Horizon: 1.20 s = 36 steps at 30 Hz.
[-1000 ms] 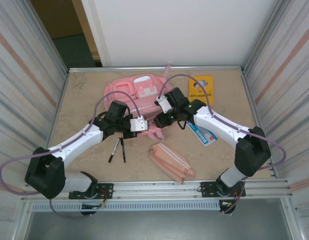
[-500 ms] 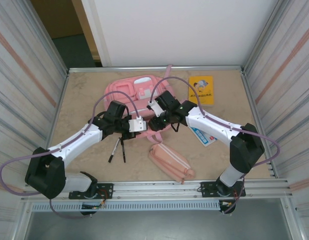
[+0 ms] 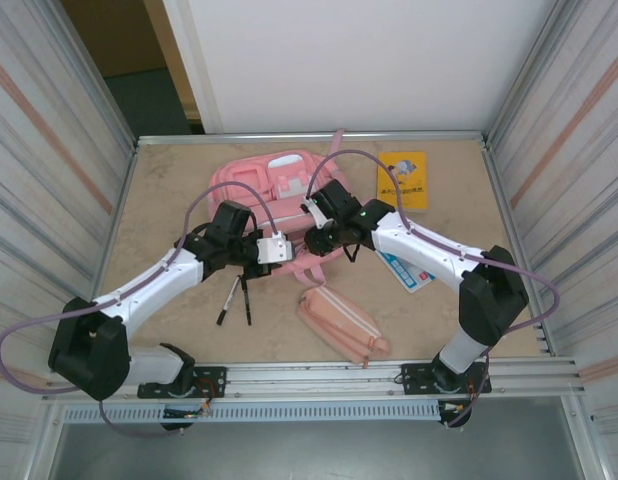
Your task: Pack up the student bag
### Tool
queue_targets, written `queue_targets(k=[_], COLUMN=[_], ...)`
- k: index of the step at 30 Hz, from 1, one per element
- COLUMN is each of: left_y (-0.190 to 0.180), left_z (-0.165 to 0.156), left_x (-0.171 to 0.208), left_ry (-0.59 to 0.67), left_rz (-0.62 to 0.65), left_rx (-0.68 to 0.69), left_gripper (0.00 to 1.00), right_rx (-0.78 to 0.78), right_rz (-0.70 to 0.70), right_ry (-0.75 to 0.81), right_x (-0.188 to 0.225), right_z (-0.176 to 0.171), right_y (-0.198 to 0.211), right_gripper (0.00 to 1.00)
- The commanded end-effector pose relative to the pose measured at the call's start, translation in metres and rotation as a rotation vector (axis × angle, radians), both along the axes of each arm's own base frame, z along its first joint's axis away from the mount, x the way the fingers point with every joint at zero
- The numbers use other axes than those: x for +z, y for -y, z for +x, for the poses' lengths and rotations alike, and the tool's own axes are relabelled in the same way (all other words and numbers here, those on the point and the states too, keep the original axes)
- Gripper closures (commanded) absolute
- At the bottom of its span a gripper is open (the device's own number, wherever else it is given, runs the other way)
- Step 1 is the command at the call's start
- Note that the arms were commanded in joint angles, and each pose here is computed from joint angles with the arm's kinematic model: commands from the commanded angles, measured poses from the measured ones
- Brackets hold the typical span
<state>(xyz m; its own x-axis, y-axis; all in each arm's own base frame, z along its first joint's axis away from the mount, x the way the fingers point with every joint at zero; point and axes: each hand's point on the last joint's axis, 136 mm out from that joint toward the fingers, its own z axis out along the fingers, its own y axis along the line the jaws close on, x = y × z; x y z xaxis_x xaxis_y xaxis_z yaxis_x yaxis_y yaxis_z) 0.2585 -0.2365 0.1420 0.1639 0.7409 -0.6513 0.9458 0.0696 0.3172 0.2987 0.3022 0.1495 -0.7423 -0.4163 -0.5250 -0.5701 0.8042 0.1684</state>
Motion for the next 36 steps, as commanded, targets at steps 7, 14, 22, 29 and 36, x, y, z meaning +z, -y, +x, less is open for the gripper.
queue_targets(k=[7,14,22,29,36], left_y=[0.014,0.009,0.005,0.002,0.010], left_z=[-0.005,-0.007,-0.007,-0.005,-0.014], left_x=[0.042,0.041,0.036,0.032,0.033], left_ry=[0.061,0.092,0.087,0.094,-0.007], left_rz=[-0.138,-0.113,-0.084,-0.072,-0.113], left_rx=[-0.060,-0.051,-0.047,-0.036,-0.117], left_gripper=[1.00,1.00,1.00,1.00,1.00], right_rx=[-0.010,-0.113,-0.220,-0.239,-0.278], right_rz=[0.149,0.188,0.347,0.360,0.361], right_ry=[-0.114,-0.046,0.000,-0.005,0.112], right_x=[0.007,0.022,0.033,0.029,0.036], right_z=[-0.009,0.007,0.019,0.024,0.036], right_y=[-0.006,0.022,0.059,0.070,0.094], right_gripper=[0.85,1.00,1.00,1.00,1.00])
